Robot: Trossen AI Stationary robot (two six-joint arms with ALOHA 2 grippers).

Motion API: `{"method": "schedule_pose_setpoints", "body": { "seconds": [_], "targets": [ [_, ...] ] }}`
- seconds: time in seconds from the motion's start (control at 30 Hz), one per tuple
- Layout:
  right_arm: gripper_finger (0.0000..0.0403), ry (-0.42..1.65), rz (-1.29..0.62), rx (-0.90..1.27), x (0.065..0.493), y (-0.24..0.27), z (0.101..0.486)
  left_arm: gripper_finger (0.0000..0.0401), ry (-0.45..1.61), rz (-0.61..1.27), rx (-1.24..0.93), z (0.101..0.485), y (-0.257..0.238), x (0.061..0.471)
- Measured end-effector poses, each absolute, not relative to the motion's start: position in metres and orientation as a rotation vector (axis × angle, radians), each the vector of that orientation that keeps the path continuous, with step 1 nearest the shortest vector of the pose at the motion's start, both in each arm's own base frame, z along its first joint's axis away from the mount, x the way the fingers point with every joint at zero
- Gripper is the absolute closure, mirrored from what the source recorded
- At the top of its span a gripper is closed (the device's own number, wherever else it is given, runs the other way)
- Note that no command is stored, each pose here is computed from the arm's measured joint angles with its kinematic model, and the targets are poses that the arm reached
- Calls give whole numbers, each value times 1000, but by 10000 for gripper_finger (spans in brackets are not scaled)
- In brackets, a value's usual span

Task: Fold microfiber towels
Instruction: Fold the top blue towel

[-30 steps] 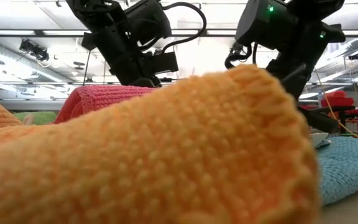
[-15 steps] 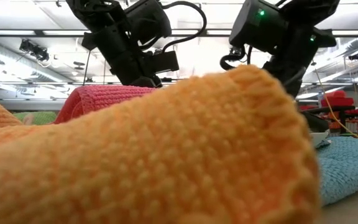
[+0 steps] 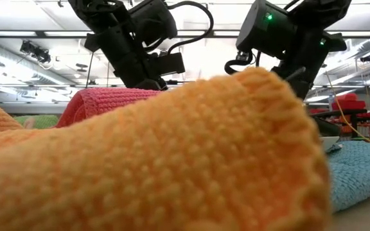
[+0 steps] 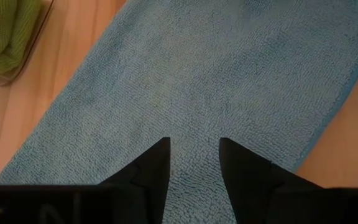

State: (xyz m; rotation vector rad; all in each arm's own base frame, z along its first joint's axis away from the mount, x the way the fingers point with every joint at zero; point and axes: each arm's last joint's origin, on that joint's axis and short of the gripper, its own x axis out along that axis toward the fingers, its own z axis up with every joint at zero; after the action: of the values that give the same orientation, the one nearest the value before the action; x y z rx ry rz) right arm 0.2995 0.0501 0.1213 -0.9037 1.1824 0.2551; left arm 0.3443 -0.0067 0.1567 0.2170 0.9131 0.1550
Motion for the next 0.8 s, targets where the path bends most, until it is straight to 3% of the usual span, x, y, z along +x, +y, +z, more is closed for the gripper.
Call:
{"method": "schedule_pose_setpoints", "body": {
  "seconds": [0.8],
  "targets": [
    [402,1353,419,-542,238,74,185,265,824,122,277,163,-10,351]
  ]
}}
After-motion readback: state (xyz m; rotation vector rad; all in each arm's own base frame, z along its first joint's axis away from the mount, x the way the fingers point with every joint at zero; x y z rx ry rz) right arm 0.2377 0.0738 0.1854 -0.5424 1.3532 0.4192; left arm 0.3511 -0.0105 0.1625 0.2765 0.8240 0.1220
